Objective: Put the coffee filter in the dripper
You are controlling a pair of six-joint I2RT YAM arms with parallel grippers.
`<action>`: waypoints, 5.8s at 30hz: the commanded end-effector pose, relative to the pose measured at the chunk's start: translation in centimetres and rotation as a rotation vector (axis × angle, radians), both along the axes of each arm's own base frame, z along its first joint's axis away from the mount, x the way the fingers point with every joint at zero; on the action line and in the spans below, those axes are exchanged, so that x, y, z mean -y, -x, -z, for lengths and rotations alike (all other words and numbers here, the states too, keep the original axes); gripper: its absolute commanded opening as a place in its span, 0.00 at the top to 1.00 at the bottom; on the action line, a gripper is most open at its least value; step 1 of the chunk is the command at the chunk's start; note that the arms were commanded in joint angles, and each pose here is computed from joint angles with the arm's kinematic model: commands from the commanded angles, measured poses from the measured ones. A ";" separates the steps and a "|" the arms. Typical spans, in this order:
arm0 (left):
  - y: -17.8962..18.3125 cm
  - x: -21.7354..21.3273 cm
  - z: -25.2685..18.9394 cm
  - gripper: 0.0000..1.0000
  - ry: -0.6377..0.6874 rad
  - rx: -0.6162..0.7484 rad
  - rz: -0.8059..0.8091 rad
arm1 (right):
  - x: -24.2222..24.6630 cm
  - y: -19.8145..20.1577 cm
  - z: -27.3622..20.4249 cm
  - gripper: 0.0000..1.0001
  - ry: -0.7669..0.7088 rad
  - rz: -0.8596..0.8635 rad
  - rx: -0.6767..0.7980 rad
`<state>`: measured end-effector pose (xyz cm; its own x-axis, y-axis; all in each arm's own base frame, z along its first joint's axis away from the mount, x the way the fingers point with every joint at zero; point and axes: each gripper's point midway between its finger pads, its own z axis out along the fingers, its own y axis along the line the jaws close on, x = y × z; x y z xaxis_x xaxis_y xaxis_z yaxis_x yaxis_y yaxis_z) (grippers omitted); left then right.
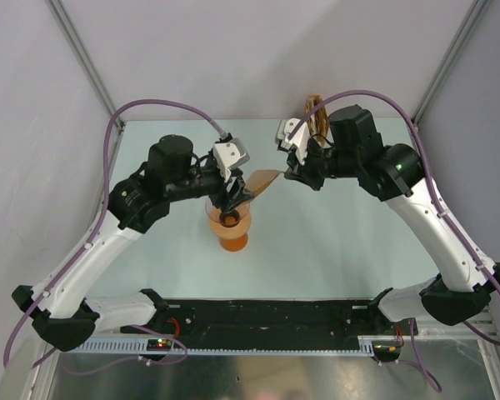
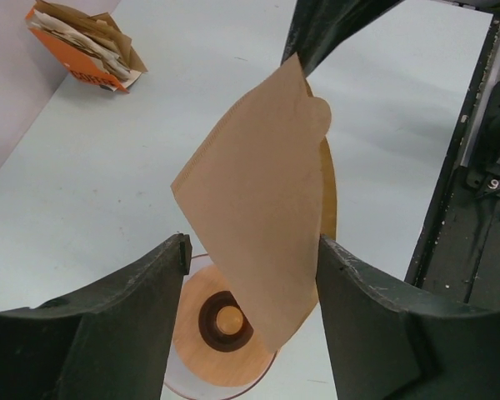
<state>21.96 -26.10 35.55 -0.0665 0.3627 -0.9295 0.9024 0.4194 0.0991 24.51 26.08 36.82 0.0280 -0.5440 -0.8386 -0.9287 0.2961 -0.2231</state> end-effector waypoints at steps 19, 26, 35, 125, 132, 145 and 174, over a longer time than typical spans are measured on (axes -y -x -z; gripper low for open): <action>0.4 -0.3 -1.3 0.59 -0.036 0.208 0.104 | -0.8 4.0 -0.9 1.00 -0.008 -0.175 0.035; 0.2 -0.1 -1.2 0.60 -0.068 0.271 0.152 | -1.1 5.5 -1.1 1.00 -0.006 -0.267 0.053; 1.0 0.3 -1.5 0.66 -0.067 0.316 0.222 | -1.3 7.0 -0.7 1.00 0.009 -0.353 0.030; -1.9 0.5 -4.9 0.36 0.415 -0.416 -0.064 | -1.8 2.3 -8.2 1.00 -0.315 -0.133 0.338; -2.3 0.7 -4.7 0.28 0.451 -0.550 -0.054 | -1.7 1.4 -8.4 1.00 -0.297 -0.077 0.412; -2.3 1.4 -4.4 0.36 0.485 -0.680 -0.015 | -2.2 0.6 -8.1 1.00 -0.274 -0.042 0.469; -2.7 0.3 -4.4 0.98 0.540 -0.691 -0.044 | -2.1 1.9 -7.9 0.57 -0.277 -0.075 0.420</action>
